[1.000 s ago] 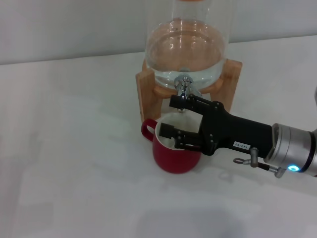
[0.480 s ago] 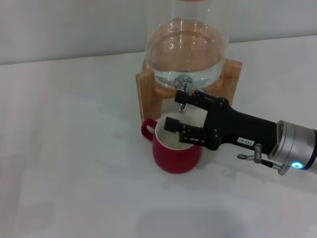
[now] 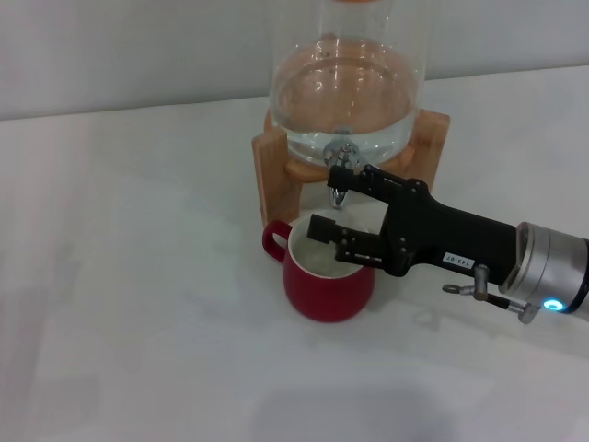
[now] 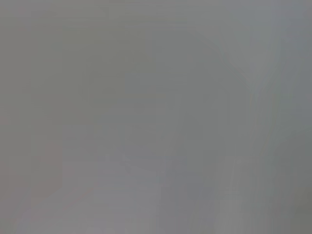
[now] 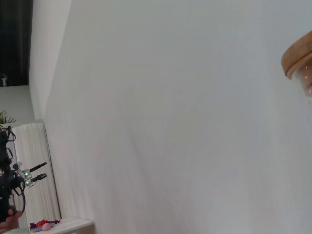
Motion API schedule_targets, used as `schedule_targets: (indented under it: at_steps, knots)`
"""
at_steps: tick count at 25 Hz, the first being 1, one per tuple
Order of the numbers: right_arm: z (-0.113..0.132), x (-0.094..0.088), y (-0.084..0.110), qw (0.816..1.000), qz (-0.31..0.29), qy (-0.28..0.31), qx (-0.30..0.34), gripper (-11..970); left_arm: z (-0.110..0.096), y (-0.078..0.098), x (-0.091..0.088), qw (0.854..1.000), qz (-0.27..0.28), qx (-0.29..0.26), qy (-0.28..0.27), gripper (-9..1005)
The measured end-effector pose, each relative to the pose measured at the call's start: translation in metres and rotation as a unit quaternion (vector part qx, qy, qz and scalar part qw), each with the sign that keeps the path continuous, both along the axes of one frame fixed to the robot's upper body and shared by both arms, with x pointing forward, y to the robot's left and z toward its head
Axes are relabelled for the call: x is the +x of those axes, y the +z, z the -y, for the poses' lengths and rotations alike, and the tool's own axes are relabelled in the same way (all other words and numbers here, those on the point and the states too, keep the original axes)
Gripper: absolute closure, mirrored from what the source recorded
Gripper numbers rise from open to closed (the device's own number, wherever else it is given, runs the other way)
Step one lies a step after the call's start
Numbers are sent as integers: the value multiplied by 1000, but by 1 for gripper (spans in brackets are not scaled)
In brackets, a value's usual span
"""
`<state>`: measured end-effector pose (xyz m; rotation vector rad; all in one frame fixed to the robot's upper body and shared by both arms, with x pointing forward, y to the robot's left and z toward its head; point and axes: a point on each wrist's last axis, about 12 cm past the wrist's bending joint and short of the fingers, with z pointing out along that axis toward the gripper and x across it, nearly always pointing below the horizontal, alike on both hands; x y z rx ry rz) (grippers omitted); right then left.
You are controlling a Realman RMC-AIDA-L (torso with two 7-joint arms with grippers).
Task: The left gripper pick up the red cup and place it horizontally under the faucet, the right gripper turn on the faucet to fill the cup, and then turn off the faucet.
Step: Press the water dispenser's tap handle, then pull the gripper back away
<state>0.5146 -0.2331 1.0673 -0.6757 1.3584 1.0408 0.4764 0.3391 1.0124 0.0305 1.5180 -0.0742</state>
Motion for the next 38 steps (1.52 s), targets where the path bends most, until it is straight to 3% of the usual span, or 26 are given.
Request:
schedule_targets:
  at_steps: [38]
  knots:
    - [10,10,4,1000,9,-25,-17,137,2,1,0,1000,4,3,-8,124]
